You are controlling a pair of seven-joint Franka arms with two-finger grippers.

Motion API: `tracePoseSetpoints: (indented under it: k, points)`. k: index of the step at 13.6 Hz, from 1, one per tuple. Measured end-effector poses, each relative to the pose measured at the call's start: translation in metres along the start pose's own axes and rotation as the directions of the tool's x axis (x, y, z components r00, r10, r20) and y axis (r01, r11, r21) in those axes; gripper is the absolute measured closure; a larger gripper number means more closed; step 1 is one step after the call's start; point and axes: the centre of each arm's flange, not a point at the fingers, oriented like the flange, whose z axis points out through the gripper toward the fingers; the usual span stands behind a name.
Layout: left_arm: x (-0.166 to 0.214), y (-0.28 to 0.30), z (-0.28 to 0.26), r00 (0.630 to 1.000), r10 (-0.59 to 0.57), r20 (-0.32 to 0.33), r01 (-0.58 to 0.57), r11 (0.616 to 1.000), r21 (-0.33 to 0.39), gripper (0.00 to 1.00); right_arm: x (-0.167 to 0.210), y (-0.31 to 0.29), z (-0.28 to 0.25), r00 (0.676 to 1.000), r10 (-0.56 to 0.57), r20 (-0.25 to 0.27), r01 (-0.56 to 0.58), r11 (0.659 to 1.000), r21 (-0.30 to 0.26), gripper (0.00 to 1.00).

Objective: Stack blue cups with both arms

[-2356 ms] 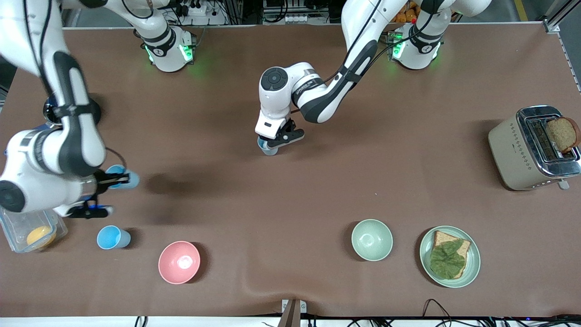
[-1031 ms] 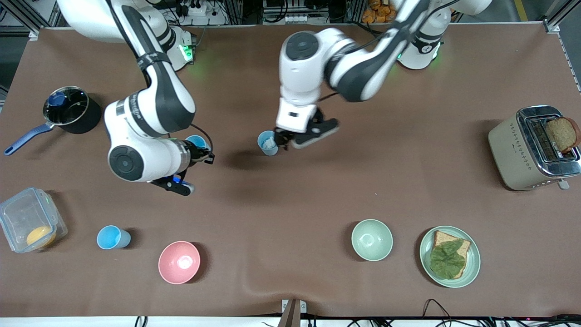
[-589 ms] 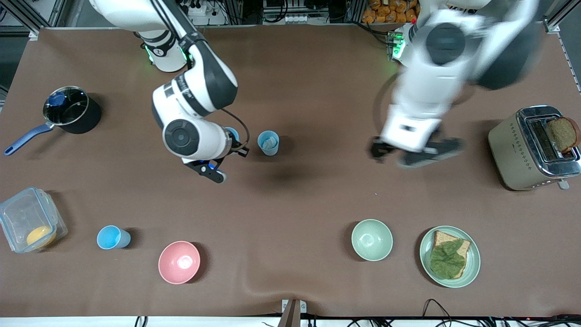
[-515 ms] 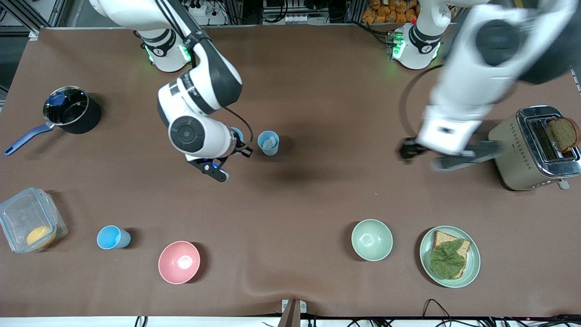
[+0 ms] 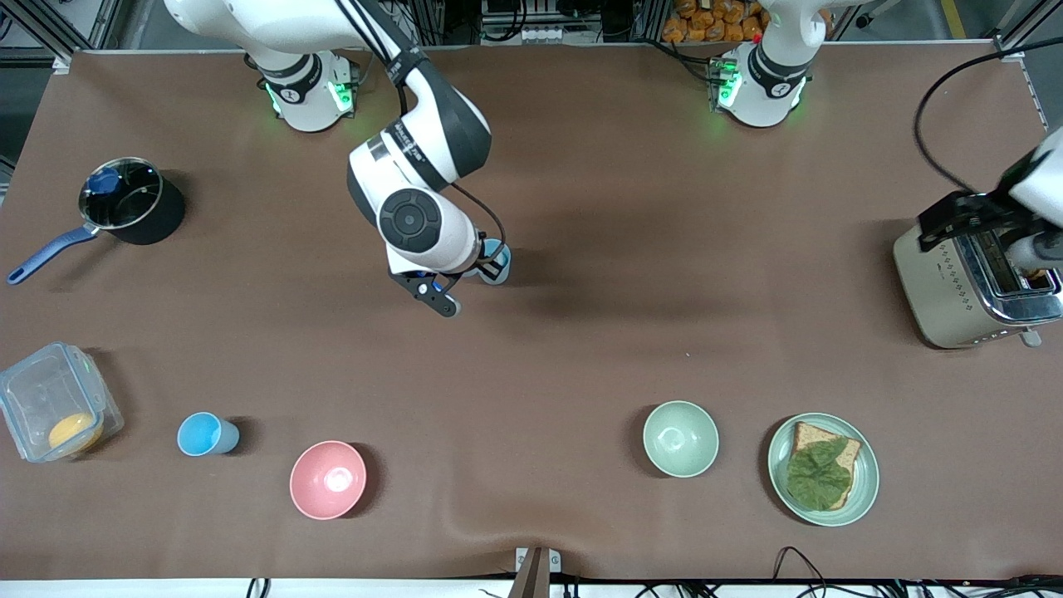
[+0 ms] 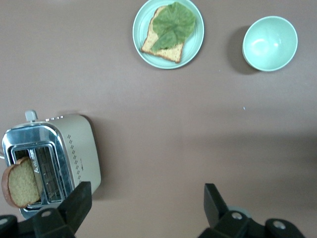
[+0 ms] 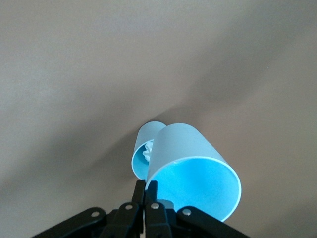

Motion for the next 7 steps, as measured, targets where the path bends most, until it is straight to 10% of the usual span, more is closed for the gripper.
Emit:
tracePoseSetpoints:
  k: [7]
  points:
    - [-0.009,0.019,-0.013,0.999,0.034,-0.016,-0.035,0.999,-0.040,0.00,-0.023,-0.015,0.026,1.000,0.010,-0.015,-0.010,1.000,0.004,0.97]
